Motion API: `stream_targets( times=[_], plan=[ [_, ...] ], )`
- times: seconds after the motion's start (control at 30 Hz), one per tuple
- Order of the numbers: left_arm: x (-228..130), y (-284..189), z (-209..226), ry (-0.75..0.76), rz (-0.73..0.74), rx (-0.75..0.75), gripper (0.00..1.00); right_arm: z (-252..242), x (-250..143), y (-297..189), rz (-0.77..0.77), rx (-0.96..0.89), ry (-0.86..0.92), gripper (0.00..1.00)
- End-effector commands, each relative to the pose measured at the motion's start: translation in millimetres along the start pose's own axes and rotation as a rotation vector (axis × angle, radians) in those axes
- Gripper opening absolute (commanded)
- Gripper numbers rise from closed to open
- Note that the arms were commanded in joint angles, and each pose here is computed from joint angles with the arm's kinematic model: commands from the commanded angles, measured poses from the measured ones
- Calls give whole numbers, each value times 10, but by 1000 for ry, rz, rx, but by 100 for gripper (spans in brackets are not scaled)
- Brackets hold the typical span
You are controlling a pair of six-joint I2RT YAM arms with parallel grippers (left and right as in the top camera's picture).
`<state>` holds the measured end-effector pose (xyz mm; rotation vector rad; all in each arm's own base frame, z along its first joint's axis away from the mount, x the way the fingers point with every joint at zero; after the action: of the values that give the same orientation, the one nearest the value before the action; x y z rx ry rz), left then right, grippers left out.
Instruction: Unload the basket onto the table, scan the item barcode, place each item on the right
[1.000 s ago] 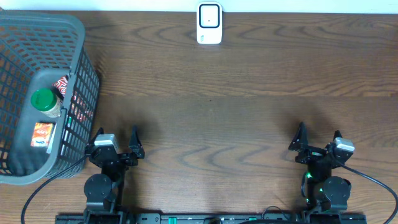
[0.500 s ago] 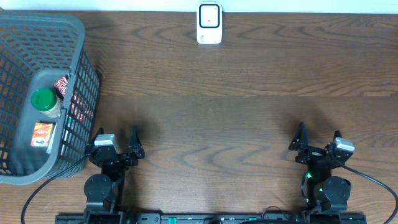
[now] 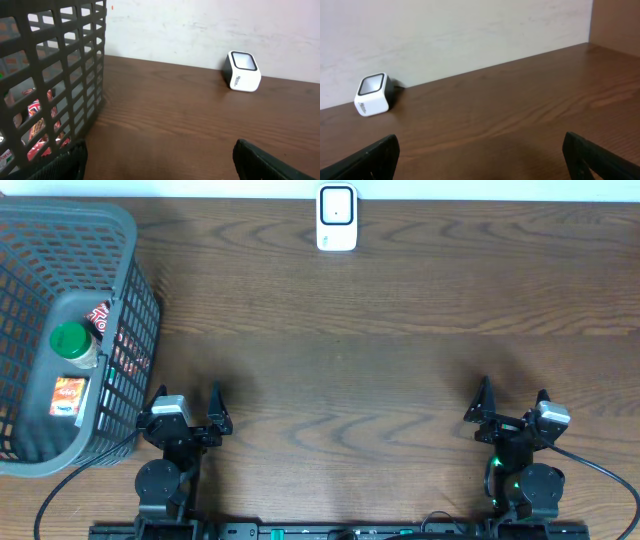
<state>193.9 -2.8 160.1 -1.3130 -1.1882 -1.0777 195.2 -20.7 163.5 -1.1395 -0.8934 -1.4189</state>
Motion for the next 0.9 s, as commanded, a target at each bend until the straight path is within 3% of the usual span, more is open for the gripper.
stream_targets(
  times=[0.0, 0.37, 0.5, 0.7, 0.87],
  plan=[
    [-157, 23, -5, 19, 42, -9, 91, 7, -18, 1, 8, 2, -15, 99],
    [-131, 23, -20, 8, 30, -20, 91, 7, -18, 1, 8, 2, -15, 99],
    [-134, -10, -276, 60, 34, -233, 91, 8, -18, 1, 8, 3, -15, 99],
    [-83, -50, -382, 98, 54, -319, 91, 7, -18, 1, 8, 2, -15, 99],
    [271, -97, -518, 100, 54, -412, 91, 7, -18, 1, 8, 2, -15, 99]
  ],
)
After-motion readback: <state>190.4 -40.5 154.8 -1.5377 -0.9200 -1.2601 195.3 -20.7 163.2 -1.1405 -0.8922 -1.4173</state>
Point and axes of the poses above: each gripper's point midway between its finger pads, its own y axis out along the fingers, its own z axis along the line the jaws close on, x = y × z, the point moved 5 cm from there along -y, back along the fingers, and after that the axes turned 3 degrees about y, right-handed, at the moved point
